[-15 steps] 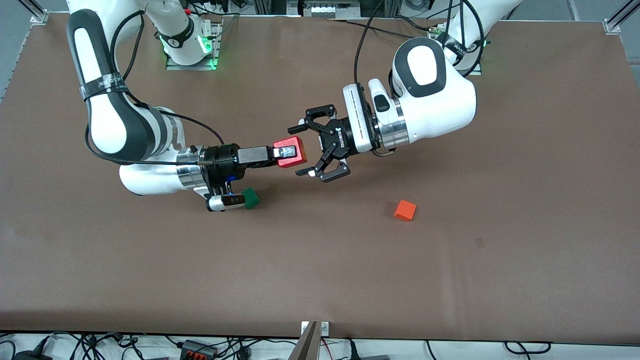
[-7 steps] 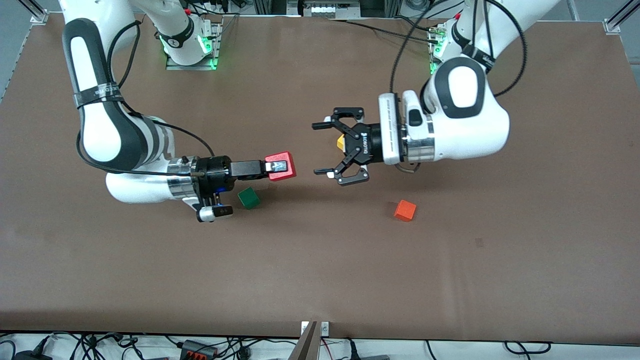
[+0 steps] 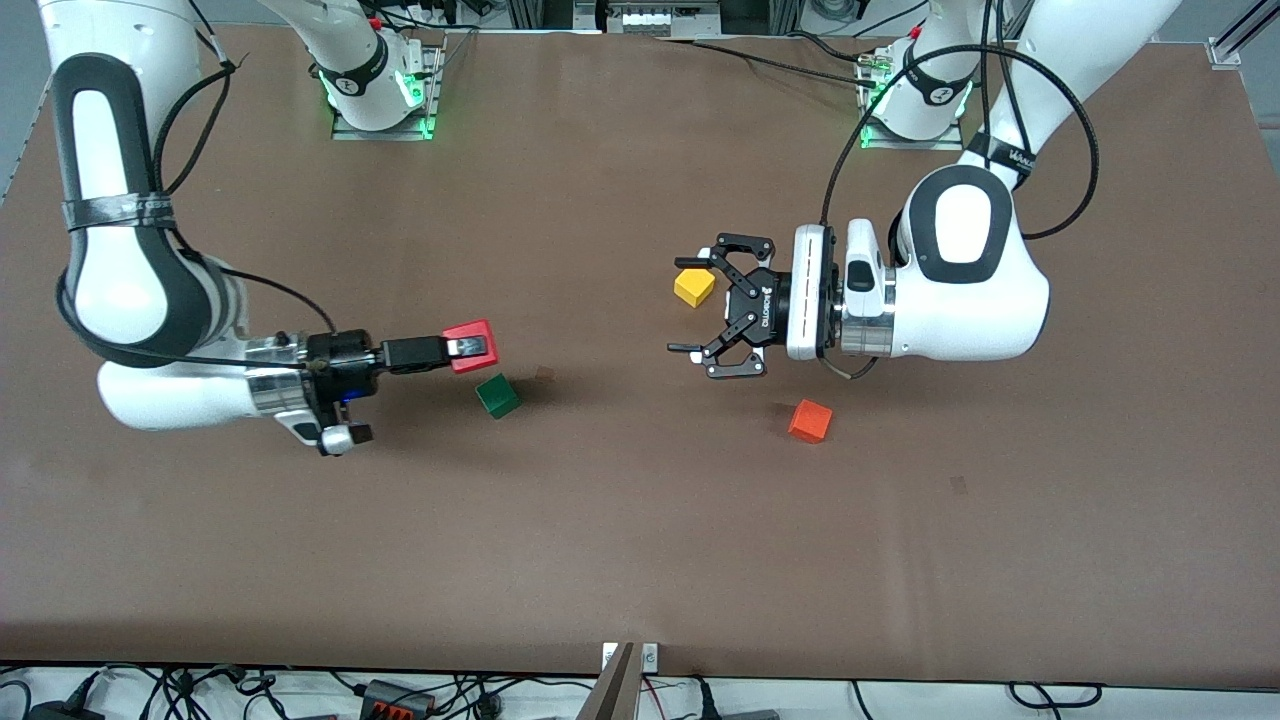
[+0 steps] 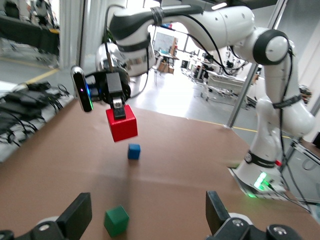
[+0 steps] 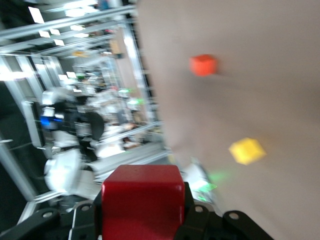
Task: Pass red block to right arm, stack on blue
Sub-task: 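Carry the red cube with the right gripper above the blue cube, then lower the red cube onto the blue cube with the right gripper, then open the right gripper and raise it away from the stack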
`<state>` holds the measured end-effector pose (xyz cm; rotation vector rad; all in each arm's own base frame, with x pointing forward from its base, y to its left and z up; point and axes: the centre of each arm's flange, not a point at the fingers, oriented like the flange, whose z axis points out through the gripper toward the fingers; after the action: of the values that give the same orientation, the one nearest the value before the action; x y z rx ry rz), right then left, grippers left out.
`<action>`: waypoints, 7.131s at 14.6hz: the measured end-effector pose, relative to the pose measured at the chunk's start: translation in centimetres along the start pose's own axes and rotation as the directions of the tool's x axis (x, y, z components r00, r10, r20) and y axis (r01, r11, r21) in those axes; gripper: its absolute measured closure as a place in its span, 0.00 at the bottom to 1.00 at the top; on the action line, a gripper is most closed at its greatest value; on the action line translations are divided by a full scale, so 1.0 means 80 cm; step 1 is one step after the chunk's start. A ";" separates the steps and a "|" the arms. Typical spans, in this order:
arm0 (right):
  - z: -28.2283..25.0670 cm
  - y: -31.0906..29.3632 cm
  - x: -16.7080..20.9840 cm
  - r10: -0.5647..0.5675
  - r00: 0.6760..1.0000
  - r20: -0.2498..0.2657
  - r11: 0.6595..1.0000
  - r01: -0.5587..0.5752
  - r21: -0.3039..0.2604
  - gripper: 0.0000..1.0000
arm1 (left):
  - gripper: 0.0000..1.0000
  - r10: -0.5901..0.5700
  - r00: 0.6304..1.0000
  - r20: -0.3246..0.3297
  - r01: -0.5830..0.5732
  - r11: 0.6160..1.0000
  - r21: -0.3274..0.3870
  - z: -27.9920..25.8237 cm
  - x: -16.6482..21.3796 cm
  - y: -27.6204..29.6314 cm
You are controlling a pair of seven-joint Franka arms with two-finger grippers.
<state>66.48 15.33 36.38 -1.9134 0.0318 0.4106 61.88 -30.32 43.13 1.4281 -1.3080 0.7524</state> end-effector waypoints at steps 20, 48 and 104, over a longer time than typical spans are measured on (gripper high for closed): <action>-0.173 0.209 -0.096 -0.095 0.990 -0.101 0.312 -0.067 -0.948 0.44 | 0.00 -0.910 0.194 0.365 0.225 0.404 0.887 -0.271 -0.014 0.088; -0.171 0.257 -0.101 -0.168 0.960 -0.222 0.320 -0.160 -0.934 0.44 | 0.00 -0.958 0.175 -0.225 0.302 -0.165 0.939 -0.376 0.072 0.195; -0.305 -0.122 -0.178 -0.161 0.927 -0.339 0.368 -0.263 -0.892 0.00 | 0.00 -0.961 0.175 -0.213 0.301 -0.154 0.941 -0.371 0.074 0.187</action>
<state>61.72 -5.72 57.11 -3.1662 0.1398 0.0386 54.18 -2.85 61.15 3.1770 0.0690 -0.0479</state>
